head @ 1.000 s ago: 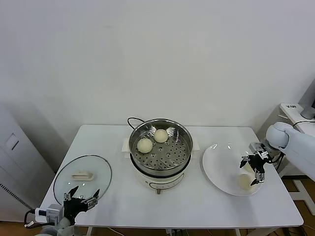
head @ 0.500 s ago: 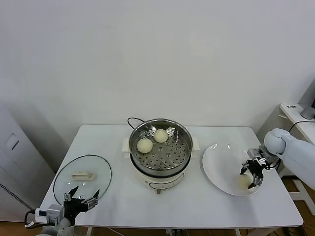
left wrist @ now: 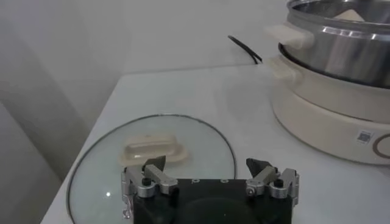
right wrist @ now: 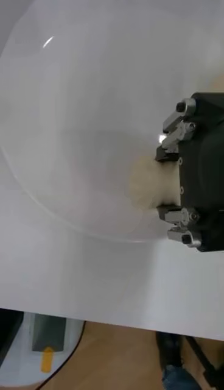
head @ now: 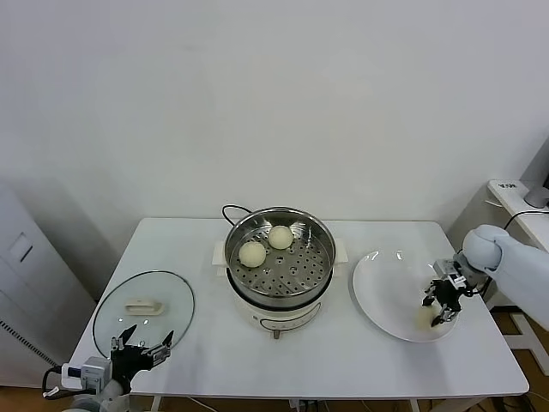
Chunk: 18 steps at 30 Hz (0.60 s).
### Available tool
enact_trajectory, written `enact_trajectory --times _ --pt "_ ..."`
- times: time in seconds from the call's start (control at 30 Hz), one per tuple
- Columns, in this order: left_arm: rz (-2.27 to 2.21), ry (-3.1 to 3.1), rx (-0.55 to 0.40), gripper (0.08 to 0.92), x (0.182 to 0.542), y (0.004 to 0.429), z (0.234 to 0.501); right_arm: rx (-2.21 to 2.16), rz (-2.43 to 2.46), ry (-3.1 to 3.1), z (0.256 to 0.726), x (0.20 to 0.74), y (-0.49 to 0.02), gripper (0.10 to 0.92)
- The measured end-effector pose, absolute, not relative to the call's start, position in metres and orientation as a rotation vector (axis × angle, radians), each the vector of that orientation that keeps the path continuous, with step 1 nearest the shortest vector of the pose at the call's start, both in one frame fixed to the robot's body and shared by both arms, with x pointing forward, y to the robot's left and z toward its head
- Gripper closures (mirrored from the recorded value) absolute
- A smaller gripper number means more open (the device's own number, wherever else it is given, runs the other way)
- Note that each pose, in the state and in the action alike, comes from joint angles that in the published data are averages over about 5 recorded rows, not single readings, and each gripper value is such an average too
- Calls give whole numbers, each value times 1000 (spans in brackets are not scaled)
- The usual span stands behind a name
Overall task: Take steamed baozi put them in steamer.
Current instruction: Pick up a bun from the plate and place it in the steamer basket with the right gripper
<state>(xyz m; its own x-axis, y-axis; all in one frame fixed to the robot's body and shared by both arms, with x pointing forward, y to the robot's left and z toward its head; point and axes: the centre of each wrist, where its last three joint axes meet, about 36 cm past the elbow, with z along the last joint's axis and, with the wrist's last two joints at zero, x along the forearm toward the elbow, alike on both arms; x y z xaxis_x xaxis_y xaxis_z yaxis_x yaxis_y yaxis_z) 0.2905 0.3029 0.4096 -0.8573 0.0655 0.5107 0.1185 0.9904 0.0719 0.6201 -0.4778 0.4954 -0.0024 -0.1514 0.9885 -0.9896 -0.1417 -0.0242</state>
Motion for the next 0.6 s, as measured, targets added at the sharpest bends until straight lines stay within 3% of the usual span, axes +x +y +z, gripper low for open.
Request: enact_trajectory --times 0.3,0.6 --pt "-140 -2604 -135 177 290 302 410 1506 1374 -1334 593 658 -437 572" --pt "-149 -2600 -153 177 292 301 408 1711 1580 -1342 681 692 -355 572"
